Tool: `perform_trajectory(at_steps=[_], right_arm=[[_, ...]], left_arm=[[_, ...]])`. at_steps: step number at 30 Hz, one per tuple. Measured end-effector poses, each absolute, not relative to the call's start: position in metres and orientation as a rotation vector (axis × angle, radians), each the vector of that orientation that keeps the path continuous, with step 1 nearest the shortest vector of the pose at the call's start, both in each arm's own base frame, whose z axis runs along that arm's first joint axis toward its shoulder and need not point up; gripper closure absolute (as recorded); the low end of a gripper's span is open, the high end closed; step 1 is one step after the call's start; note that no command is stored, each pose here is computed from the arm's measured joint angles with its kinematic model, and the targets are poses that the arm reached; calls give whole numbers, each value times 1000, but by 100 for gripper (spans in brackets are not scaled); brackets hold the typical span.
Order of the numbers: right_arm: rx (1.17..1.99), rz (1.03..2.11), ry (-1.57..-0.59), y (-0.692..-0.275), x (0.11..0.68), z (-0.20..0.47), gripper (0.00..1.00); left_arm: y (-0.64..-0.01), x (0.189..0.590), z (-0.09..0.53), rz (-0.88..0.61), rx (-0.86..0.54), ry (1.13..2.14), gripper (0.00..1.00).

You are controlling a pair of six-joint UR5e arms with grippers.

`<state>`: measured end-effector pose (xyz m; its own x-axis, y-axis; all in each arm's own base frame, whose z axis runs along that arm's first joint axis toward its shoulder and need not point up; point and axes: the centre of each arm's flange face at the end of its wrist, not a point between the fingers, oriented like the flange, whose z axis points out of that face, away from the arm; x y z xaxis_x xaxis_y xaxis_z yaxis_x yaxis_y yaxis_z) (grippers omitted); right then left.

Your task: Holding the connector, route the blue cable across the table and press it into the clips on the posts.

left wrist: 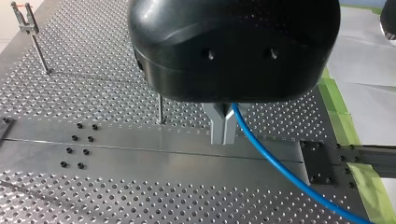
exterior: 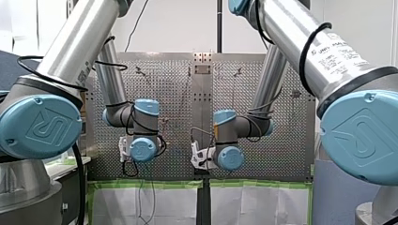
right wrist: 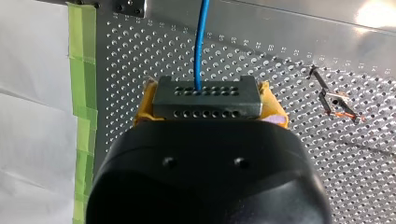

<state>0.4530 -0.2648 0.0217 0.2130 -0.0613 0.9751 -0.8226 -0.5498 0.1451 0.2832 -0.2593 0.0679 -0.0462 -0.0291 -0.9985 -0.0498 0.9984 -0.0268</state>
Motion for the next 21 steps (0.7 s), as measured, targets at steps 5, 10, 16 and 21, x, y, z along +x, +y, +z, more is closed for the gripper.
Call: perform_trajectory(at_steps=[5,10,16,21], right_arm=[[1797,1399,-823,-265,453,22,100],[1756,1396,-827,-276,460,41,100],[1701,1432,-842,-286,475,75,100],[1689,1495,-826,-289,490,103,100]], left_arm=[[-259,283,67,17,-61,1619,100],[-248,280,58,3,-78,1633,100],[-232,272,63,-9,-100,1633,100],[-227,275,75,17,-137,1624,100]])
